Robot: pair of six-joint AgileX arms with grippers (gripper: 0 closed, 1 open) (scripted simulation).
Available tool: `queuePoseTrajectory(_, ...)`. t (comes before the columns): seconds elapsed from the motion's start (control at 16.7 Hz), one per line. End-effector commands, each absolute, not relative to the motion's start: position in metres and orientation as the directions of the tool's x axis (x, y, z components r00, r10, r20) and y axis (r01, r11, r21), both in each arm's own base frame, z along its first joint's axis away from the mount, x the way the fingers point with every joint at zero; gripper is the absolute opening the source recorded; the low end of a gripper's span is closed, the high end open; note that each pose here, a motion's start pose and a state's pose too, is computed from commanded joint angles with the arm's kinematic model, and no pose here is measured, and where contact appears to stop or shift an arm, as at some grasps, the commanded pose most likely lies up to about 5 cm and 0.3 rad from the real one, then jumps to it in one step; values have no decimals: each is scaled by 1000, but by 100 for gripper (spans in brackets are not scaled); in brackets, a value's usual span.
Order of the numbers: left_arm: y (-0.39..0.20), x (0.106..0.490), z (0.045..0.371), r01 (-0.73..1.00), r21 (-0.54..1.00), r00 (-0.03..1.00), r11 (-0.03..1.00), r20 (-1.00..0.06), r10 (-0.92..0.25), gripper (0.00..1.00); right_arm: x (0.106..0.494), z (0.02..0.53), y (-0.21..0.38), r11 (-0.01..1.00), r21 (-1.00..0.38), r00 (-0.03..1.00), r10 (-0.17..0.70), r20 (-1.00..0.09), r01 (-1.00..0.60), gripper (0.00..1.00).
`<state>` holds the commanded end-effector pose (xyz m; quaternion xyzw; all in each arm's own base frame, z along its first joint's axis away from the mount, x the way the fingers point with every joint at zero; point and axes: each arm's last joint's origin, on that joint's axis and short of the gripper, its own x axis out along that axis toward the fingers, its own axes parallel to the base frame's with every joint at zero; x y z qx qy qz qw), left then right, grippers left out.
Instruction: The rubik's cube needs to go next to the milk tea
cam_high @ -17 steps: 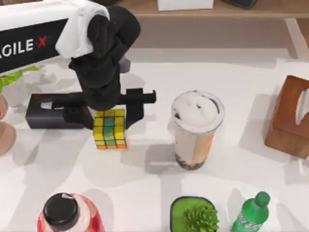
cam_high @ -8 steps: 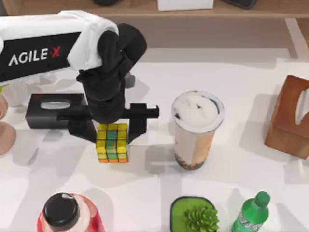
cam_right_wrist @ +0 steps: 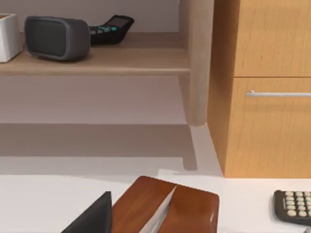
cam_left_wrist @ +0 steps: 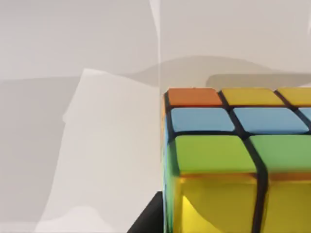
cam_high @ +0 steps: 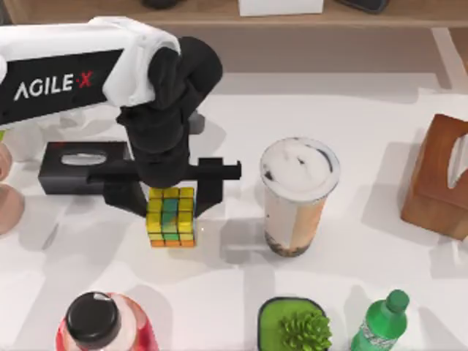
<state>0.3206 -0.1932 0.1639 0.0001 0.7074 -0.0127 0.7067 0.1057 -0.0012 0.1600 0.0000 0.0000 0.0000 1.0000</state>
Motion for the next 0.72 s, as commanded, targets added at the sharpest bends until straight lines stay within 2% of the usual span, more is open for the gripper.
queuePoseTrajectory(0.36,-193,321,164,18,-18,-1,1000,-1000,-18,98,106,160,-1,1000,0,1000,0,0,0,100)
queuePoseTrajectory(0.72,-193,321,164,18,-18,-1,1000,-1000,-18,100,106,160,-1,1000,0,1000,0,0,0,100)
